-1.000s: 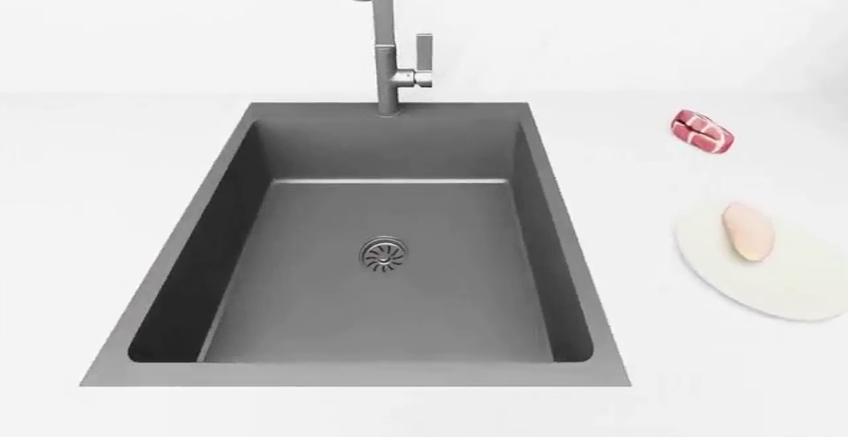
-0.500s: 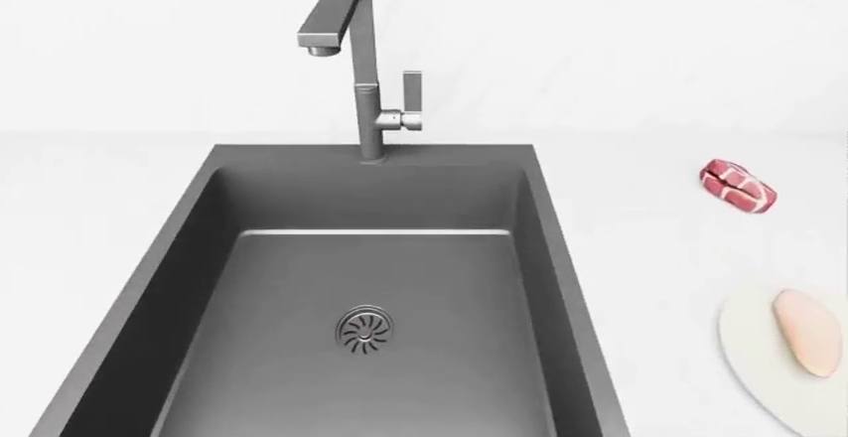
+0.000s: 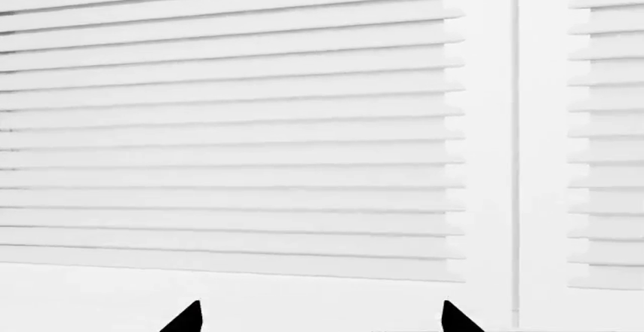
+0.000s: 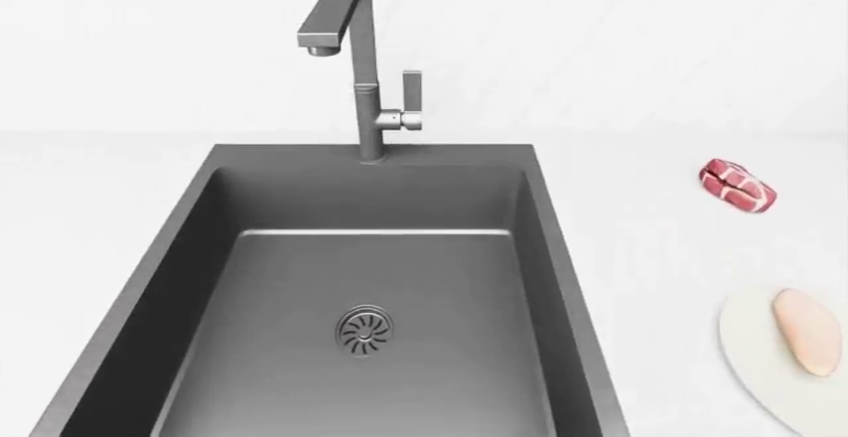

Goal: Pick the chicken breast from the counter and place it in the sink. Then turn on the sink faucet.

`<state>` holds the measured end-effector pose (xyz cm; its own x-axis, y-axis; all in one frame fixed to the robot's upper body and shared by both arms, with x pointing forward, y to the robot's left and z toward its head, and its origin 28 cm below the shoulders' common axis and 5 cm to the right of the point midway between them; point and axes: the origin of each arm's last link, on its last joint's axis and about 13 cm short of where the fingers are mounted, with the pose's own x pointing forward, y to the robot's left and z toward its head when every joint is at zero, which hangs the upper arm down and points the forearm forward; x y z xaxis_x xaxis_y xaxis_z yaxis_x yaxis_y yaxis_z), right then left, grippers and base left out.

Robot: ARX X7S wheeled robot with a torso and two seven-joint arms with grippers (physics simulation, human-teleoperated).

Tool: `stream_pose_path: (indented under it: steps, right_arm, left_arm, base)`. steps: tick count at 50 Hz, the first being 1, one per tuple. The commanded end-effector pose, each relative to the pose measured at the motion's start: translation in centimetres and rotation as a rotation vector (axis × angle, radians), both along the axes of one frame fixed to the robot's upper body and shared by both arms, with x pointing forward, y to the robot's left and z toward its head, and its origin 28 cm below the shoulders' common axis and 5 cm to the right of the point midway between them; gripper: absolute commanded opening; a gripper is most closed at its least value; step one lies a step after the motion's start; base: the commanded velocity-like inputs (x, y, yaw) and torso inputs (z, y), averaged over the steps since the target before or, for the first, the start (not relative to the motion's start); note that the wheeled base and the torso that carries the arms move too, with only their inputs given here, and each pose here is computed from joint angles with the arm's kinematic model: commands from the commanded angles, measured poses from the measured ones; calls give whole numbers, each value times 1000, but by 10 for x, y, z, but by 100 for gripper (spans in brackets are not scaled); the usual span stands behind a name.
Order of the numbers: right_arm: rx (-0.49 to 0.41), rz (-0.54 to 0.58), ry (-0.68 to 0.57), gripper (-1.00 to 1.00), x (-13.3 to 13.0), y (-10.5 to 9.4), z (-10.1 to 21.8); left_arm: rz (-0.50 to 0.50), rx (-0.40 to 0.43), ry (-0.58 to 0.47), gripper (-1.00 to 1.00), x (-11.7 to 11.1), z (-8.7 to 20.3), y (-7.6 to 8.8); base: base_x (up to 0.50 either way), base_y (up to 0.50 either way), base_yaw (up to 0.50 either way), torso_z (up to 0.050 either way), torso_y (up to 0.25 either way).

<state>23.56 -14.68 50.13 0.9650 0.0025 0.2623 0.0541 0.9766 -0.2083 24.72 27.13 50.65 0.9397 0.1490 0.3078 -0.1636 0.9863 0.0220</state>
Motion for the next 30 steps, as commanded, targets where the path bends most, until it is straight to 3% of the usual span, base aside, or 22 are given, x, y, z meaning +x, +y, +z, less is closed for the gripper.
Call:
stream_pose_path:
  steps: [1, 3, 4, 6, 9, 10, 11, 12, 15, 18, 30]
  right_arm:
    - [-16, -5, -14, 100, 0, -1, -2]
    - [-15, -7, -6, 100, -1, -2, -1]
    - [-88, -37, 26, 100, -6, -3, -5]
    - [-79, -38, 88, 100, -16, -9, -17]
    - [11, -83, 158, 100, -39, -22, -41]
    - [-68, -38, 171, 100, -56, -25, -52]
    - [-84, -42, 165, 100, -61, -27, -56]
    - [8, -77, 158, 100, -72, -28, -62]
    - [100, 8, 323, 100, -96, -30, -72]
    - [163, 31, 381, 100, -117, -36, -88]
    - [245, 26, 640, 100, -162, -51, -128]
  left_arm:
    - [0, -2, 2, 100, 1, -2, 1]
    - [1, -4, 2, 100, 1, -2, 1]
    - [8, -4, 4, 100, 2, -3, 3]
    - [12, -7, 11, 100, 5, -7, 5]
    - [18, -20, 23, 100, 6, -13, 9]
    - [22, -21, 22, 100, 5, -12, 10]
    - [21, -23, 21, 100, 4, -12, 10]
    - [19, -25, 16, 100, 3, -10, 10]
    - [16, -30, 15, 100, 4, -11, 9]
    - [19, -34, 21, 100, 7, -13, 10]
    - [26, -34, 34, 100, 11, -18, 11]
  base:
    - [0, 0, 0, 0, 0]
    - [0, 0, 0, 0, 0]
    - [0, 0, 0, 0, 0]
    - [0, 0, 0, 0, 0]
    - [0, 0, 0, 0, 0]
    - [0, 0, 0, 0, 0]
    - [0, 0, 0, 0, 0]
    - [0, 0, 0, 0, 0]
    - [0, 0, 0, 0, 0]
    - [0, 0, 0, 0, 0]
    - [0, 0, 0, 0, 0]
